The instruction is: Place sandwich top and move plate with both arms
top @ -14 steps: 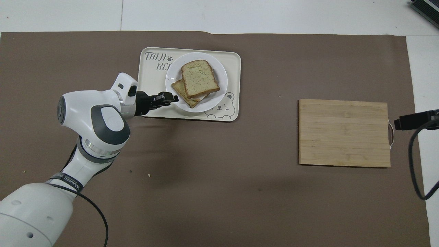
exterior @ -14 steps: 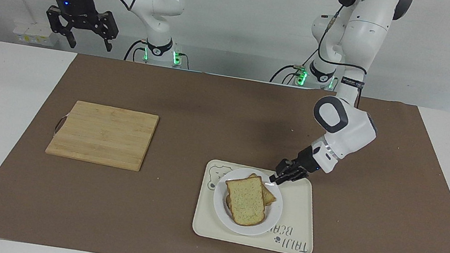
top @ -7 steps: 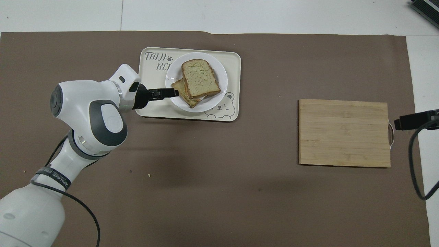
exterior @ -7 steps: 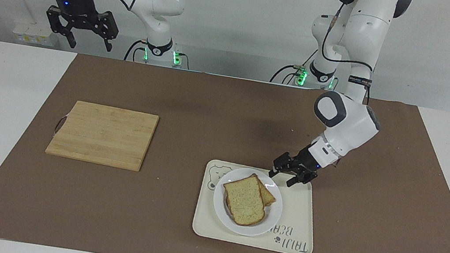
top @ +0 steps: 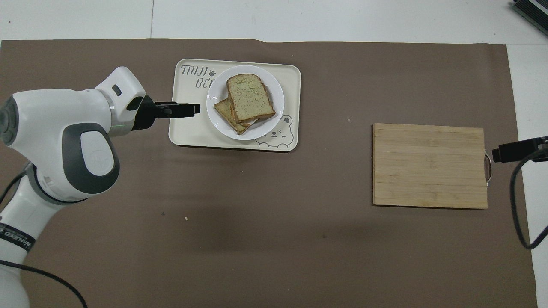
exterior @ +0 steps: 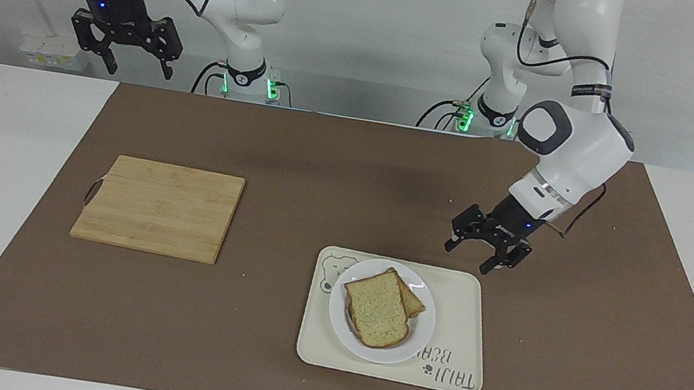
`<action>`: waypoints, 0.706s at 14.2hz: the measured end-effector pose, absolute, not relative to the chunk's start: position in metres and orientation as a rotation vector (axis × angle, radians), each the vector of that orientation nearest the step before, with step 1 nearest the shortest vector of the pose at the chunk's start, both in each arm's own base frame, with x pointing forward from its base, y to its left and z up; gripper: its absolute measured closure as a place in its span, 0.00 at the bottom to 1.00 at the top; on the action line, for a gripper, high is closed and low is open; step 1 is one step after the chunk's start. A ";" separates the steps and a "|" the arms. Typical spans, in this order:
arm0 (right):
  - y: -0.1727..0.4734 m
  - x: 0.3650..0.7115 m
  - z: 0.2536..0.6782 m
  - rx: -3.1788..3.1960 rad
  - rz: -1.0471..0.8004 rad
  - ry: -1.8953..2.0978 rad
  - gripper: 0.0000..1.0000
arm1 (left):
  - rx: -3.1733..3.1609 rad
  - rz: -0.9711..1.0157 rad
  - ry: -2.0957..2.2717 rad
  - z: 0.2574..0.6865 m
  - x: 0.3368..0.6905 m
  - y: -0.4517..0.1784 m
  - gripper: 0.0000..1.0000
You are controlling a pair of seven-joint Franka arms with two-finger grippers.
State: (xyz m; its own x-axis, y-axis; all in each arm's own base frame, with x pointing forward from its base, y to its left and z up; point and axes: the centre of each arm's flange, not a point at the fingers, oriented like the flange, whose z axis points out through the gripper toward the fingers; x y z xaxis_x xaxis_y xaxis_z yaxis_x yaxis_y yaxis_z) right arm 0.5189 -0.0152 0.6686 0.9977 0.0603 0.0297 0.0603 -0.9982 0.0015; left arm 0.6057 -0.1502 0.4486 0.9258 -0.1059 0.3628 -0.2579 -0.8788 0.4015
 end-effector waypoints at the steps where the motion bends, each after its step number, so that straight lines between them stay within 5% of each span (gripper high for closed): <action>1: -0.015 0.519 0.669 3.139 0.047 0.095 0.00 | 2.659 0.443 -0.298 0.458 0.607 -0.139 0.00; 10: -0.015 0.519 0.669 3.139 0.047 0.095 0.00 | 3.021 0.211 -0.597 0.605 0.593 -0.040 0.00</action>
State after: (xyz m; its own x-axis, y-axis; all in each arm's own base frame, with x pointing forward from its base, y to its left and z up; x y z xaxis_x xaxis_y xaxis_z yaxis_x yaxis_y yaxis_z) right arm 0.5189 -0.0152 0.6686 0.9977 0.0603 0.0297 0.0603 -0.9982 0.0015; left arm 0.5931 -0.0403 0.6055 0.9159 -0.3747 0.1442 -0.3822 -0.9237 0.0271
